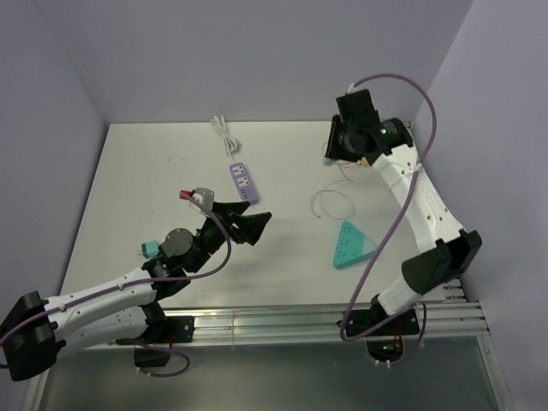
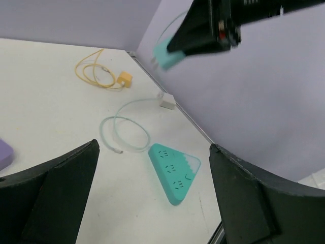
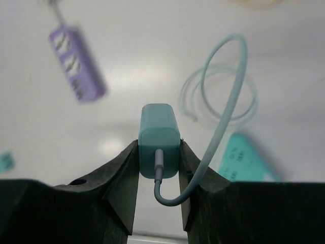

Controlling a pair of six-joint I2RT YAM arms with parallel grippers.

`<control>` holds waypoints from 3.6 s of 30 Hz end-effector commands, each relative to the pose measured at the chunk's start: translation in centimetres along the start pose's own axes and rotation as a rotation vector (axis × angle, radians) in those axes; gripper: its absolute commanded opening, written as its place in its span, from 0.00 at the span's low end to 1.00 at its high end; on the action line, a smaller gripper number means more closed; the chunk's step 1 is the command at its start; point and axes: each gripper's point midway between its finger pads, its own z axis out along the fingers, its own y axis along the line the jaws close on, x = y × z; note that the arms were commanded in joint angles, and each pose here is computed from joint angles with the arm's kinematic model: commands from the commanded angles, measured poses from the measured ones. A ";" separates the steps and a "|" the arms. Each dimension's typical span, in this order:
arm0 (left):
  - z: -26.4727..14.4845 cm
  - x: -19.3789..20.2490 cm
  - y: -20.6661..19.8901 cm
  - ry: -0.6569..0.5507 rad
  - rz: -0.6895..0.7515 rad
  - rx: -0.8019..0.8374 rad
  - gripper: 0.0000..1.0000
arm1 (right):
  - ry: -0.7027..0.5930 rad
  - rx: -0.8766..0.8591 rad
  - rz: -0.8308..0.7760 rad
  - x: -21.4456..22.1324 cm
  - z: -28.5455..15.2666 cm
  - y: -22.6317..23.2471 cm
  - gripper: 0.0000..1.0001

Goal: Insert the plug

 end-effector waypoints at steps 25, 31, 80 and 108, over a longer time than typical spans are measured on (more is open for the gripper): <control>-2.4 -0.1 0.1 0.027 -0.128 0.000 0.94 | 0.098 0.425 0.125 12.2 4.7 -12.1 0.00; -2.5 0.0 0.3 0.019 -0.135 0.001 0.94 | 0.056 0.409 0.129 13.0 5.7 -11.8 0.00; -2.5 -0.1 0.6 0.014 -0.153 0.003 0.94 | 0.242 0.584 0.018 17.0 9.0 -12.8 0.00; -2.7 0.0 0.7 0.025 -0.149 0.007 0.94 | 0.327 0.586 0.076 24.2 11.2 -12.5 0.00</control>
